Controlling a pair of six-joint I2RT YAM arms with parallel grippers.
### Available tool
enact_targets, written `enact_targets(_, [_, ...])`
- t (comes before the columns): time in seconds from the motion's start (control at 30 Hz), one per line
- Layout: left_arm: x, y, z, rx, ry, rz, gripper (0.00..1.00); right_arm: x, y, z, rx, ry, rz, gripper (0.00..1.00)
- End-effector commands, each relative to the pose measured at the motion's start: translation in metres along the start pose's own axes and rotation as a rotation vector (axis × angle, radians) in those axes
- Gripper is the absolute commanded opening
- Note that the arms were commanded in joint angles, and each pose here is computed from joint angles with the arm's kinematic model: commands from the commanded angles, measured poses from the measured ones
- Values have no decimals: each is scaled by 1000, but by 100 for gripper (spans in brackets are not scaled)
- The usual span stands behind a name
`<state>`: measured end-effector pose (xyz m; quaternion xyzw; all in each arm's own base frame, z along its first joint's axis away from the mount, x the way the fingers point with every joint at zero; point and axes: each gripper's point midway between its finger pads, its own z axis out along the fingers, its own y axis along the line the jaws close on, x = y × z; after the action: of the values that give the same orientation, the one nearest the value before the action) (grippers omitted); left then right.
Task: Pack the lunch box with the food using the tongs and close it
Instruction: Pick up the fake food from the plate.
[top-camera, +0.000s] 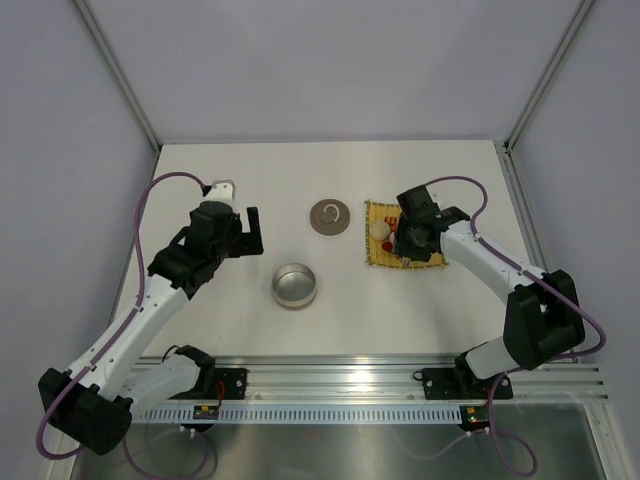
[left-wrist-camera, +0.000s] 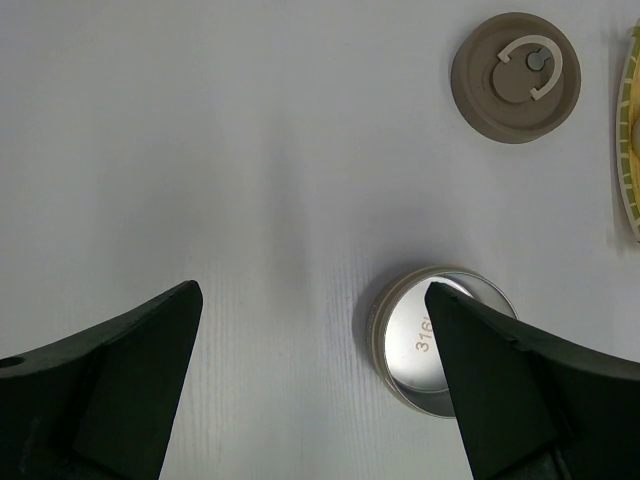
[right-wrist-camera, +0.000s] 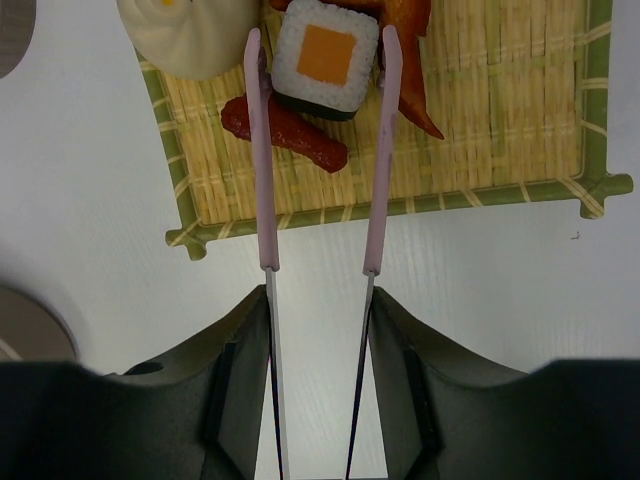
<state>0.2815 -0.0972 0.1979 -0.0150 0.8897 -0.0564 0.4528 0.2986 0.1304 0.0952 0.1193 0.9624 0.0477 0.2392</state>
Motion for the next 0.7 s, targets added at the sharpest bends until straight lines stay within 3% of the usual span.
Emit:
enact_targets(0.0, [-19, -7, -2, 20, -59, -6, 99, -23, 11, -2, -32, -59, 8, 48])
enact_targets(0.07, [-19, -6, -3, 19, -59, -4, 99, -21, 12, -2, -36, -54, 9, 45])
enact_targets(0.33, [-21, -7, -4, 24, -64, -9, 99, -25, 11, -17, -48, -75, 18, 18])
enact_targets(0.47, [-22, -7, -5, 24, -68, -11, 99, -27, 8, -32, -55, -94, 17, 8])
enact_targets(0.67, [-23, -7, -6, 24, -73, -10, 99, -29, 6, -55, -84, -118, 13, 3])
